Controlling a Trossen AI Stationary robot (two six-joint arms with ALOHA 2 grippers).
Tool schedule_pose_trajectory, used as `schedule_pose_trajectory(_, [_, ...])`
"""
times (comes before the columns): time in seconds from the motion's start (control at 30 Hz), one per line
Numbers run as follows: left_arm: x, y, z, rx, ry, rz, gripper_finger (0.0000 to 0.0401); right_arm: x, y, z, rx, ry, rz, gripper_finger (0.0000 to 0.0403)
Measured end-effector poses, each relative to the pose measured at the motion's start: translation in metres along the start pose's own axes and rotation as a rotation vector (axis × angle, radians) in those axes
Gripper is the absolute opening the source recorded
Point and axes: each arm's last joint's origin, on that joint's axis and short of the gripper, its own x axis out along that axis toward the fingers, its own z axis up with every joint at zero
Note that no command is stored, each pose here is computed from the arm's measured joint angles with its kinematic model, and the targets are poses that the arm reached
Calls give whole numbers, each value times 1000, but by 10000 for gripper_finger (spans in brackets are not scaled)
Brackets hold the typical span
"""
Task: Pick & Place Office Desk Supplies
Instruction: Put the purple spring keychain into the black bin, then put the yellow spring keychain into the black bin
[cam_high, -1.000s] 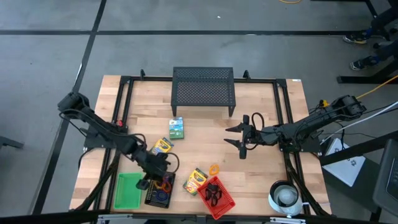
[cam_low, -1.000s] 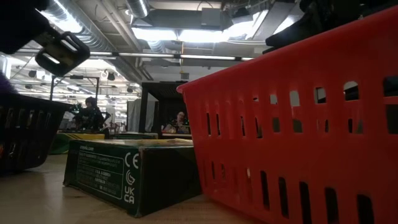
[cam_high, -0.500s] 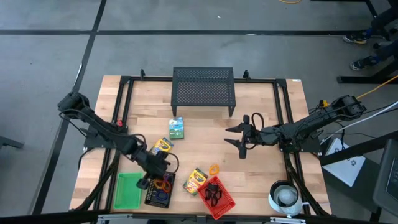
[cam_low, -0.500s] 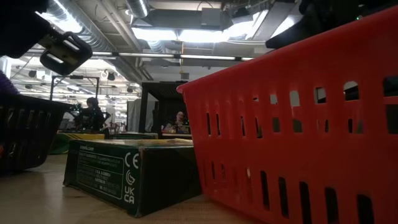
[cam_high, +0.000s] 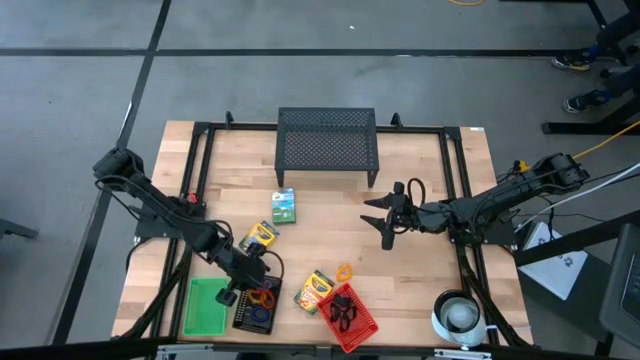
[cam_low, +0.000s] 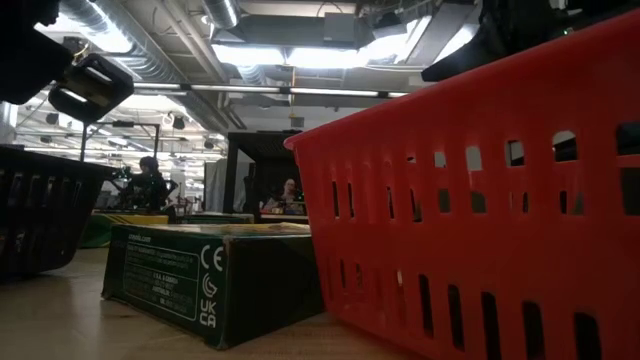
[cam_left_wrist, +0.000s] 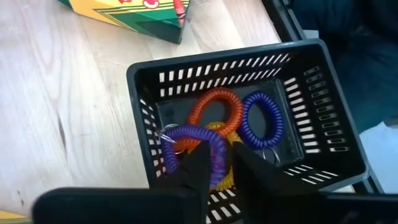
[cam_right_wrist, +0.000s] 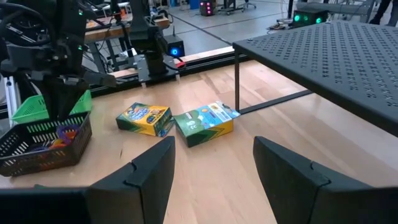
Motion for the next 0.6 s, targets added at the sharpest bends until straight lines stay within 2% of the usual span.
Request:
schedule_pose_trajectory(0.2, [0, -3, -3, -51, 18, 3, 120, 0, 0, 0, 0, 1, 4, 219])
schedule_pose_trajectory(0.4, [0, -3, -3, -68, 18, 16, 151, 0, 0, 0, -1, 1, 4, 219])
schedule_pose_trajectory(0.6, [-8, 0, 0, 7, -49, 129, 159, 0, 1, 2, -30, -17, 8, 219])
